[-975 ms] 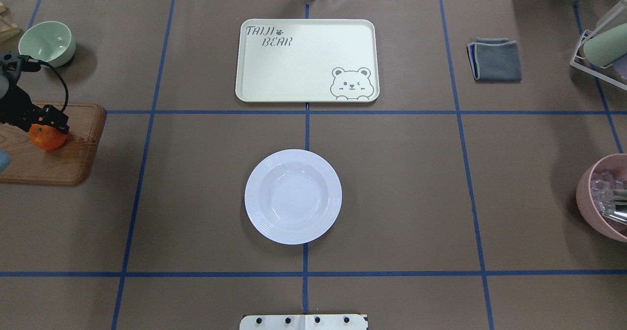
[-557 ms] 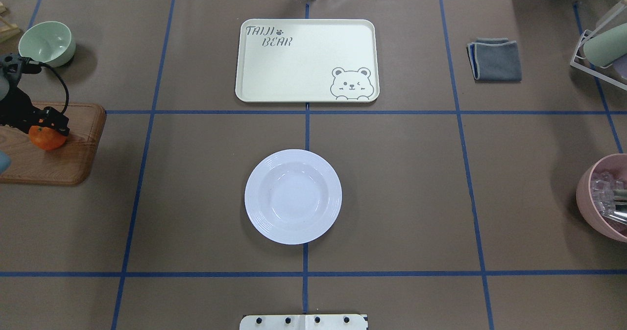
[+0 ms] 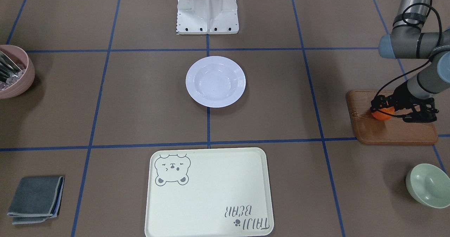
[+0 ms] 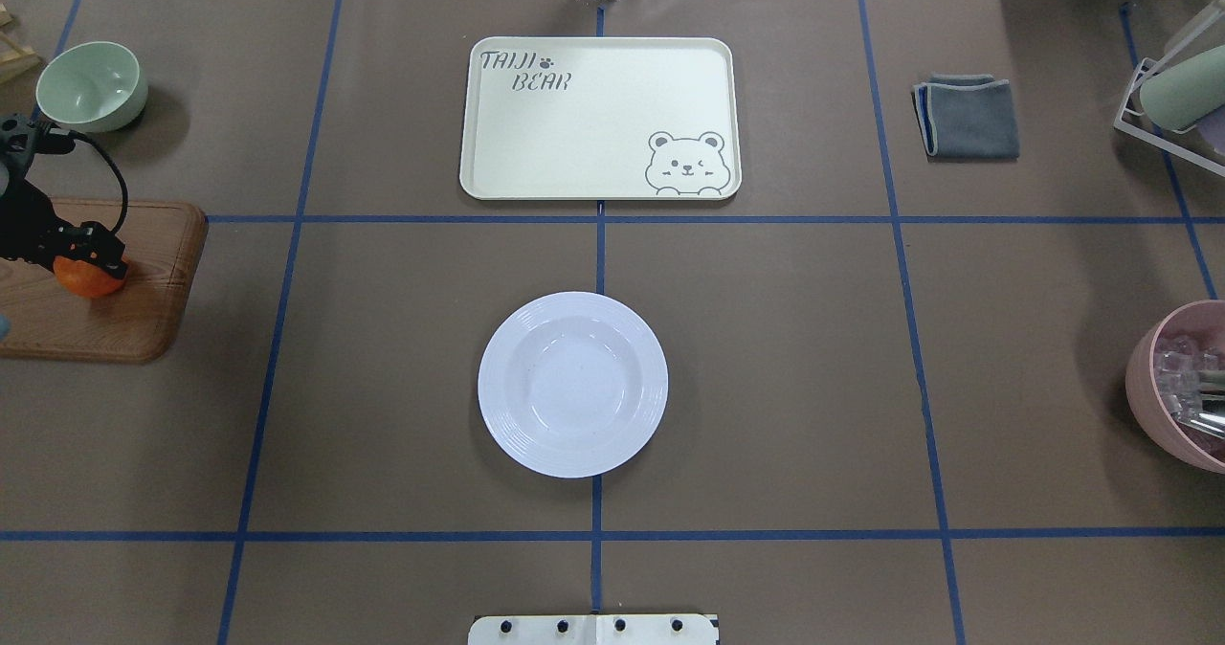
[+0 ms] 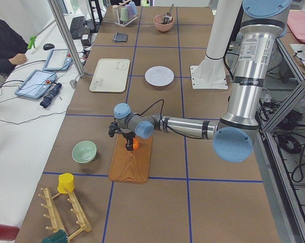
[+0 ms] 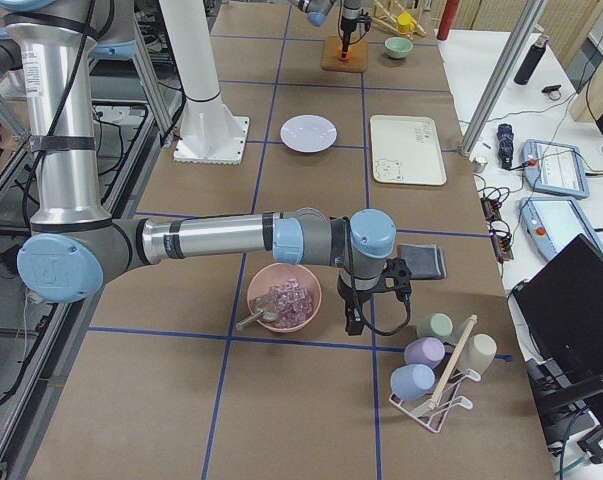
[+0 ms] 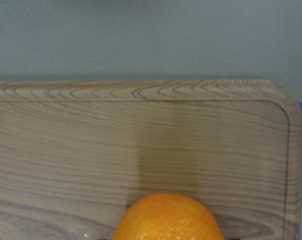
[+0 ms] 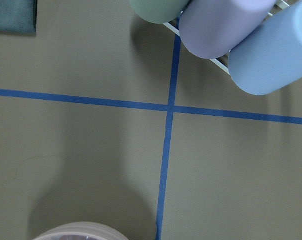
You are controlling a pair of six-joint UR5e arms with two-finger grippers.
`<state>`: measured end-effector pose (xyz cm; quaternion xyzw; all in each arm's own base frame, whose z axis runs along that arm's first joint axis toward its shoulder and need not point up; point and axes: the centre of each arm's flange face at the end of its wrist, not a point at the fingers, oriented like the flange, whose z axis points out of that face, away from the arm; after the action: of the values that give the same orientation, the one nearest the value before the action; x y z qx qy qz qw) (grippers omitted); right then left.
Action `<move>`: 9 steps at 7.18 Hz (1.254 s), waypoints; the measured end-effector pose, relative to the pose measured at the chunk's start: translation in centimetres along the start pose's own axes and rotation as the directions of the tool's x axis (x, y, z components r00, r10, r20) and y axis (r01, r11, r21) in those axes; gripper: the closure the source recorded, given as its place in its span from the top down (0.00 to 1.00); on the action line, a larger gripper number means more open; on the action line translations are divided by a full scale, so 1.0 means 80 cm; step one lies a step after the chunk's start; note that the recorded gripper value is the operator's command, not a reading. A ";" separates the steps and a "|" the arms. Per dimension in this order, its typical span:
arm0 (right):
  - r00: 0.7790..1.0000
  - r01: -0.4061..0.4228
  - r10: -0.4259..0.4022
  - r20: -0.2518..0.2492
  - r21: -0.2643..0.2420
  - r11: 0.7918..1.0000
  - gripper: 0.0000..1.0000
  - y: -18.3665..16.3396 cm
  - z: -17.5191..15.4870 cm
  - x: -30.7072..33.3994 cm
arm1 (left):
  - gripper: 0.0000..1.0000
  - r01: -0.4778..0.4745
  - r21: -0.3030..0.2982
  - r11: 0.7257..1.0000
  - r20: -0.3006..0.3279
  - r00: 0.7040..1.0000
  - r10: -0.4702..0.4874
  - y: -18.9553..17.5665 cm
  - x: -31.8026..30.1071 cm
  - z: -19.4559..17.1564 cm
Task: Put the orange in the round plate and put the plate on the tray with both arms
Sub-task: 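Lower the left gripper onto the orange on the wooden board and grasp it, then carry the orange with the left gripper and lower it onto the white plate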
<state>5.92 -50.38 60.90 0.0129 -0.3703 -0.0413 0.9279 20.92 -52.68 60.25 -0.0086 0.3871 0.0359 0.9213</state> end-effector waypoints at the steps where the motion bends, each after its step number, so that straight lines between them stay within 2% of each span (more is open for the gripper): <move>1: 1.000 0.000 0.000 0.000 0.000 1.000 1.00 0.000 0.000 0.000 | 0.00 -0.003 0.002 1.000 -0.010 1.000 0.003 0.009 0.005 -0.012; 3: 1.000 0.001 -0.001 0.001 0.002 1.000 1.00 0.000 -0.001 -0.001 | 0.00 -0.002 -0.001 1.000 -0.016 1.000 0.002 0.013 0.036 -0.046; 5: 1.000 0.009 -0.009 0.003 0.009 1.000 1.00 -0.002 -0.006 -0.005 | 0.00 0.003 0.026 1.000 -0.031 1.000 -0.002 -0.012 0.094 -0.088; 7: 1.000 0.015 -0.015 0.006 0.016 1.000 1.00 -0.004 -0.010 -0.009 | 0.00 0.083 0.024 0.996 -0.058 0.995 -0.082 -0.057 0.215 -0.130; 9: 1.000 0.019 -0.020 0.010 0.022 1.000 1.00 -0.004 -0.015 -0.014 | 0.00 0.161 -0.013 0.987 -0.105 0.981 -0.162 -0.063 0.375 -0.150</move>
<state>5.91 -50.60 59.28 0.0264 -0.3752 -0.0464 0.9254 33.66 -56.43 30.41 -0.0438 0.4333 -0.0387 0.8993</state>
